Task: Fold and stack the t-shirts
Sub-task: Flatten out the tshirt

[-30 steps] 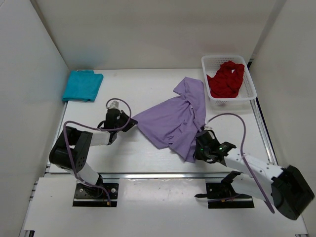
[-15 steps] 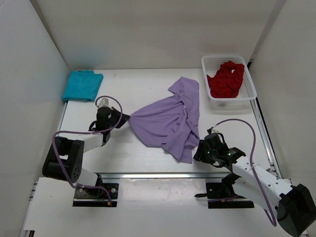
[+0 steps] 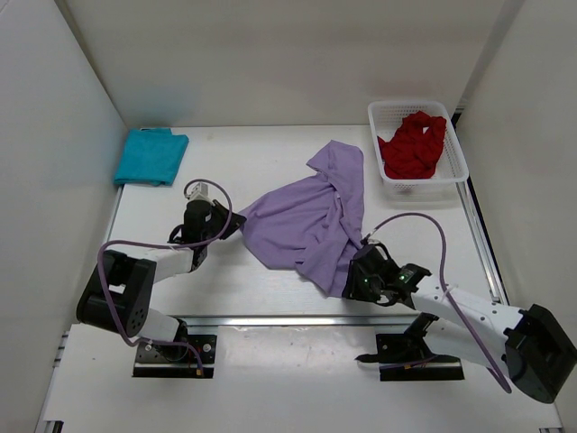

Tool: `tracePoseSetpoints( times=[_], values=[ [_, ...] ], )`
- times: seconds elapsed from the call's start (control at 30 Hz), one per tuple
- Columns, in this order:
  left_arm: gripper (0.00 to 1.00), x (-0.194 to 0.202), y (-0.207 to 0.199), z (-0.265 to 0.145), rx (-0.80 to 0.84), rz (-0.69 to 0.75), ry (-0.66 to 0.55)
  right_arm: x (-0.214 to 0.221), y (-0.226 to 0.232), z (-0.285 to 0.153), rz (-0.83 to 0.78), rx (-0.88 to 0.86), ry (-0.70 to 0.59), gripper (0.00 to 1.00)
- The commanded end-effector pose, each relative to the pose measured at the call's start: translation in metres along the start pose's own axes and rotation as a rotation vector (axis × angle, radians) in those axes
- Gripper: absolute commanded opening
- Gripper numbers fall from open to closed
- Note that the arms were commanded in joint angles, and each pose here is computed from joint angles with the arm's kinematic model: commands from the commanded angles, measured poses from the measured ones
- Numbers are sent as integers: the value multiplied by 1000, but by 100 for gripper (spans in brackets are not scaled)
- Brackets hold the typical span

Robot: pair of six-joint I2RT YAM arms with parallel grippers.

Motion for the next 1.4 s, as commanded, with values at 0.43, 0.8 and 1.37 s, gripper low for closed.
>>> tracePoseSetpoints(
  times=[0.43, 0.8, 1.37],
  values=[
    [5, -7, -10, -10, 56, -5, -75, 17, -24, 17, -53, 362, 66, 24],
    [3, -6, -7, -13, 46, -6, -79, 15, -24, 24, -51, 341, 14, 0],
    [62, -82, -34, -22, -23, 133, -127, -155, 5, -145, 21, -33, -550, 0]
  ],
)
Point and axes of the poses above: each gripper's point midway between its finger pads, its own z axis out along the fingers, its own y axis along the line the jaws close on, x = y × z, the point moved 8 cm from there along -z, back along the fingers, and after that the axes turned 10 degrees about z, right-handed, at the moved point
